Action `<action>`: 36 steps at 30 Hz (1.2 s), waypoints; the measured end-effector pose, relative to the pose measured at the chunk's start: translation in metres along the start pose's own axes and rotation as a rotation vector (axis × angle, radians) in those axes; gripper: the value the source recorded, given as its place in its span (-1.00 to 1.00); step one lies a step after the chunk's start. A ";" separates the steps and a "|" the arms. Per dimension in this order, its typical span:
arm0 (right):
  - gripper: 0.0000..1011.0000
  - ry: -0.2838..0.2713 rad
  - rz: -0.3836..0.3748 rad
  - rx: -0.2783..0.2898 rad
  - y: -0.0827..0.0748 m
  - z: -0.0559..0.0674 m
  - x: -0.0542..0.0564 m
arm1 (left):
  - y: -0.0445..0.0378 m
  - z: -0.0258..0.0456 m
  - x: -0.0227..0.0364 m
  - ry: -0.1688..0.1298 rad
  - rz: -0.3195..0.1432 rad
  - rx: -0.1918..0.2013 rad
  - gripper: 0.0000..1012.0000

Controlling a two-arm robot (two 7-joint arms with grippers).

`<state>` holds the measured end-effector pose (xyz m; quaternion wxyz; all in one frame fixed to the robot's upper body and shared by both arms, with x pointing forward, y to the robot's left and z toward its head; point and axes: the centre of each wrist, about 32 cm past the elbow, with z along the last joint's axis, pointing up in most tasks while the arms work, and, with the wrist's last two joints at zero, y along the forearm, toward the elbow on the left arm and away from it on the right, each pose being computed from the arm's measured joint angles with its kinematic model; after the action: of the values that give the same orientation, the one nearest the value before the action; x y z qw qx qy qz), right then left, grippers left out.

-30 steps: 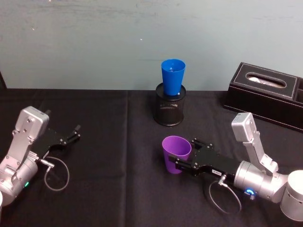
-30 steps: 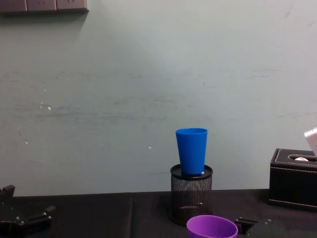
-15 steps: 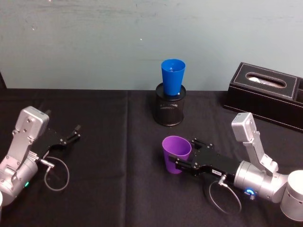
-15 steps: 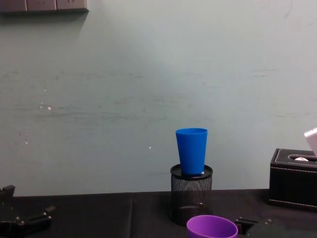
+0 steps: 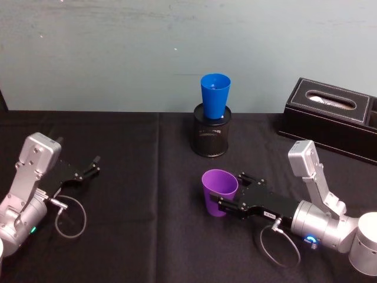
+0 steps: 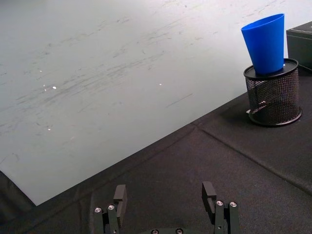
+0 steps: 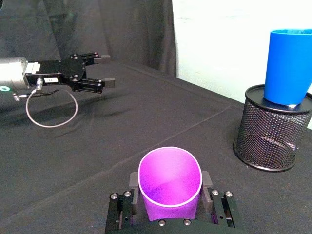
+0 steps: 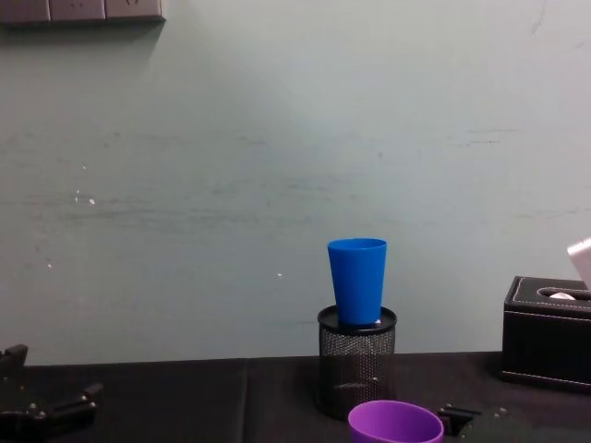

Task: Pick up one cup with a gripper and tap it against the other cup.

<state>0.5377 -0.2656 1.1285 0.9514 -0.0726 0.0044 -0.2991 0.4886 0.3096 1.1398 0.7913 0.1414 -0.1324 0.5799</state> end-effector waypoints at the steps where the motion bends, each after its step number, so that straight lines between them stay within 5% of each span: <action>1: 0.45 0.001 0.002 0.001 0.000 0.000 0.000 | 0.0000 0.0000 0.0000 0.000 0.000 0.000 1.00; 19: 0.45 0.022 0.021 0.013 -0.001 0.011 0.003 | 0.0000 0.0000 0.0000 0.000 0.000 0.000 1.00; 25: 0.45 0.011 0.024 0.024 -0.002 0.029 0.006 | 0.0000 0.0000 0.0000 0.000 0.000 0.000 1.00; 36: 0.45 -0.025 0.035 0.044 -0.005 0.083 0.017 | 0.0000 0.0000 0.0000 0.000 0.000 0.000 1.00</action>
<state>0.5537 -0.2681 1.2117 0.9578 -0.0553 -0.0126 -0.2817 0.4886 0.3096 1.1398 0.7913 0.1415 -0.1325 0.5799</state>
